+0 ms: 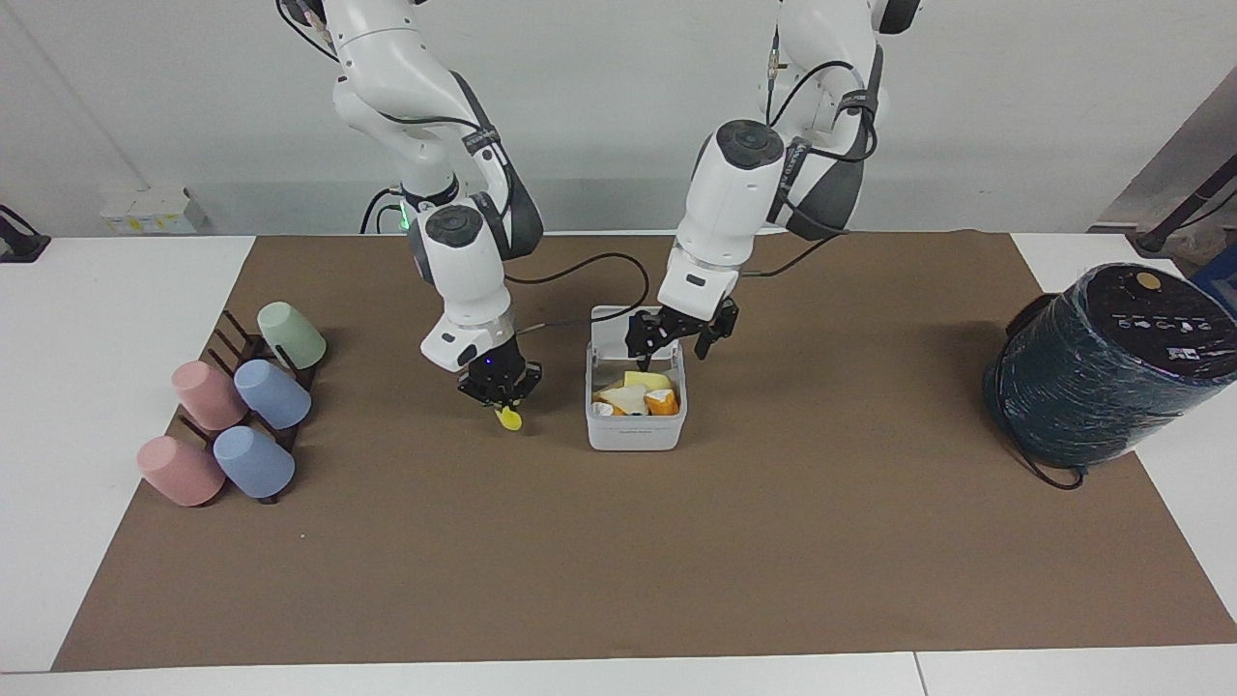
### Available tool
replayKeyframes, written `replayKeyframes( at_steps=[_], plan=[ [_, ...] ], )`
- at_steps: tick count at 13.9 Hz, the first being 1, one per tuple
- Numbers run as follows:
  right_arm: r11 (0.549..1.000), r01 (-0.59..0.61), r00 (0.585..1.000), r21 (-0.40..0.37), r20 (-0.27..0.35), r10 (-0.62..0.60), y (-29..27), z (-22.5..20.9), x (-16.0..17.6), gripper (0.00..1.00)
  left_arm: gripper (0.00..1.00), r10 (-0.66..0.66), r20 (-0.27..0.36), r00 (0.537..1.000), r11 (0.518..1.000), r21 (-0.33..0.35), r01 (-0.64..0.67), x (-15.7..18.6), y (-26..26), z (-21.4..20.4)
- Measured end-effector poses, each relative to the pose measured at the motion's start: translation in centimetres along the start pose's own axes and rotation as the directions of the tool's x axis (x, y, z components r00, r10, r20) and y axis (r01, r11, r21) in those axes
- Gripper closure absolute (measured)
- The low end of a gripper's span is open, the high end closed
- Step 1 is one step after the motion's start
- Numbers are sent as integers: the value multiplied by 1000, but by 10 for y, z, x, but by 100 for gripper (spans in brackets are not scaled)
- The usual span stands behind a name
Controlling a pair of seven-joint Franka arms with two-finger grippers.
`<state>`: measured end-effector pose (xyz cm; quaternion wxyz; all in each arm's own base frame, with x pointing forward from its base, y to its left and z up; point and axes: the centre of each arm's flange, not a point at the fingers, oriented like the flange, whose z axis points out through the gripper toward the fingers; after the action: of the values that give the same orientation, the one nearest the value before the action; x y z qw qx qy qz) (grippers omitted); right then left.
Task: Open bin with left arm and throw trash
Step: 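Release the orange with the left gripper while the right gripper brings the sponge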
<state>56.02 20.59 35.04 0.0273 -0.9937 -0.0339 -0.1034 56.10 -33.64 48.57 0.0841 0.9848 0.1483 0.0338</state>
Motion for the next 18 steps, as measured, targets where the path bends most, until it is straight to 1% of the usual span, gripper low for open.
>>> replayKeyframes(
  at_steps=[2, 4, 7, 10, 12, 13, 15, 17, 18],
  plan=[
    [999, -33, 999, -2, -9, 33, -21, -39, 15, 96, 0, 1, 21, 1000, 999, 32, -2, 31, -30, -18],
    [996, -86, 996, 25, -32, 87, -51, -63, 23, 96, 0, 35, 52, 998, 997, 63, -38, 53, -58, -28],
    [976, -181, 982, 123, -36, 186, -100, -86, 29, 96, 0, 109, 96, 989, 989, 88, -117, 81, -104, -34],
    [963, -219, 974, 157, -29, 226, -138, -94, 22, 96, 0, 180, 115, 977, 974, 117, -193, 104, -145, -41],
    [958, -239, 970, 157, -7, 243, -152, -86, 15, 95, 0, 224, 122, 967, 962, 128, -239, 116, -170, -49],
    [958, -244, 969, 153, 4, 246, -156, -80, 13, 88, 0, 236, 120, 964, 960, 127, -251, 121, -181, -54],
    [958, -245, 969, 147, 16, 246, -158, -71, 12, 69, 0, 244, 107, 964, 959, 125, -256, 127, -198, -69],
    [958, -247, 969, 148, 14, 248, -157, -72, 13, 44, 0, 246, 96, 965, 958, 125, -257, 122, -203, -89],
    [957, -247, 969, 149, 12, 248, -157, -73, 14, 34, 0, 250, 85, 964, 958, 124, -259, 117, -202, -101]
  ],
)
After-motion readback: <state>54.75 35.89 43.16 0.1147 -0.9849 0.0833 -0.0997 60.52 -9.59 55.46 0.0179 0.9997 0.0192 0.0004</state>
